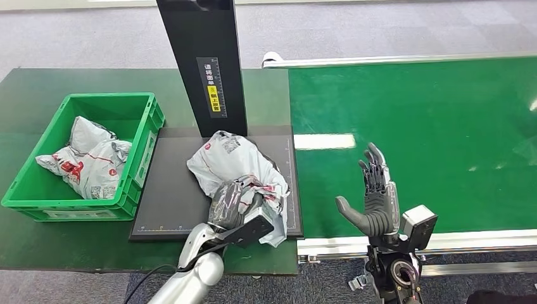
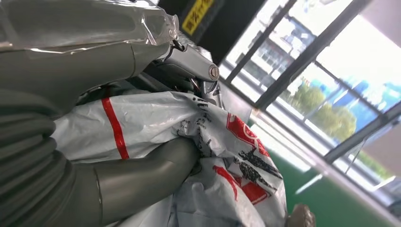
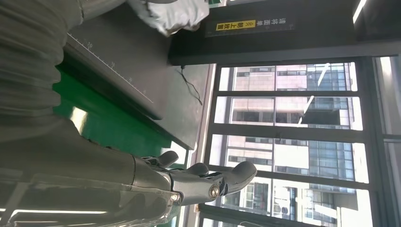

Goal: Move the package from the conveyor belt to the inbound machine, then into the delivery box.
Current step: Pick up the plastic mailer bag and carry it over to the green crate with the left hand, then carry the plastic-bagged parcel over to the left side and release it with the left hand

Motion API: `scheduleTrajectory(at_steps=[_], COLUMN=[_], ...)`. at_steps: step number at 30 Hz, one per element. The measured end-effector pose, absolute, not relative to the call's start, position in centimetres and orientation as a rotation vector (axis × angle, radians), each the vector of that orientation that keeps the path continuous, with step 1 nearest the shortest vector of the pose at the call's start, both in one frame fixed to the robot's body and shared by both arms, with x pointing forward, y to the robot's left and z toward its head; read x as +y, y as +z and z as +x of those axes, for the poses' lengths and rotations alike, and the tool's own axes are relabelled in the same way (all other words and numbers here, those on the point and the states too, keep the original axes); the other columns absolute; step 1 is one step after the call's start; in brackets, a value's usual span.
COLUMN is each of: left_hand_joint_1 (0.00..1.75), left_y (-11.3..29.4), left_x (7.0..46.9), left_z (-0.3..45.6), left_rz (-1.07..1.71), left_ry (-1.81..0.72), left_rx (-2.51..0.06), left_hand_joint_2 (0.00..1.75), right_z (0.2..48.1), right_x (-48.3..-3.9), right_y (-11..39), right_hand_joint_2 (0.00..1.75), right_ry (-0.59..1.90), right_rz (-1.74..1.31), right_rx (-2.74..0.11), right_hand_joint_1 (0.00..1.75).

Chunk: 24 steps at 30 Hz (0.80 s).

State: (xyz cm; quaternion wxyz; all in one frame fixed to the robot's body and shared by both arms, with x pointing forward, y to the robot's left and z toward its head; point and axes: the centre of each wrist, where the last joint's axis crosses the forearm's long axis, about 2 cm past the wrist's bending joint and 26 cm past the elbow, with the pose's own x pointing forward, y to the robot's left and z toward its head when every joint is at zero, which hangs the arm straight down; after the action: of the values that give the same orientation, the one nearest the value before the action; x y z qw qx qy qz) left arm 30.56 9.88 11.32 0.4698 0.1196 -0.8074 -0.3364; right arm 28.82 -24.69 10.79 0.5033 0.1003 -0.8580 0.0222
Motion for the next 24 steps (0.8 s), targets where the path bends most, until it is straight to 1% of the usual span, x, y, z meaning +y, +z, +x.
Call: scheduleTrajectory(at_steps=[8, 12, 18, 21, 24], left_hand_joint_1=[1.75, 1.75, 1.75, 1.75, 1.75], left_y=[12.6, 13.9, 16.8, 18.4, 19.7], left_x=[10.6, 11.2, 12.4, 13.8, 15.3], left_z=[30.3, 30.0, 30.6, 32.0, 33.4], left_rz=[0.356, 0.480, 0.777, 0.966, 1.122], left_ry=[-0.580, -0.510, -0.692, -0.753, -0.755], left_rx=[-2.228, -2.376, -2.507, -2.476, -2.399], left_hand_joint_2=[1.75, 1.75, 1.75, 1.75, 1.75], right_z=[29.0, 29.1, 29.3, 29.4, 29.6], right_x=[-24.8, -24.9, -24.8, -24.6, -24.5], right_y=[10.9, 10.9, 10.7, 10.7, 10.7], right_hand_joint_2=[1.75, 1.75, 1.75, 1.75, 1.75], right_ry=[0.025, 0.014, 0.011, 0.015, 0.018], right_rz=[0.252, 0.253, 0.256, 0.259, 0.264], right_rx=[-2.075, -2.078, -2.076, -2.076, -2.076], right_hand_joint_1=[0.00, 0.00, 0.00, 0.00, 0.00])
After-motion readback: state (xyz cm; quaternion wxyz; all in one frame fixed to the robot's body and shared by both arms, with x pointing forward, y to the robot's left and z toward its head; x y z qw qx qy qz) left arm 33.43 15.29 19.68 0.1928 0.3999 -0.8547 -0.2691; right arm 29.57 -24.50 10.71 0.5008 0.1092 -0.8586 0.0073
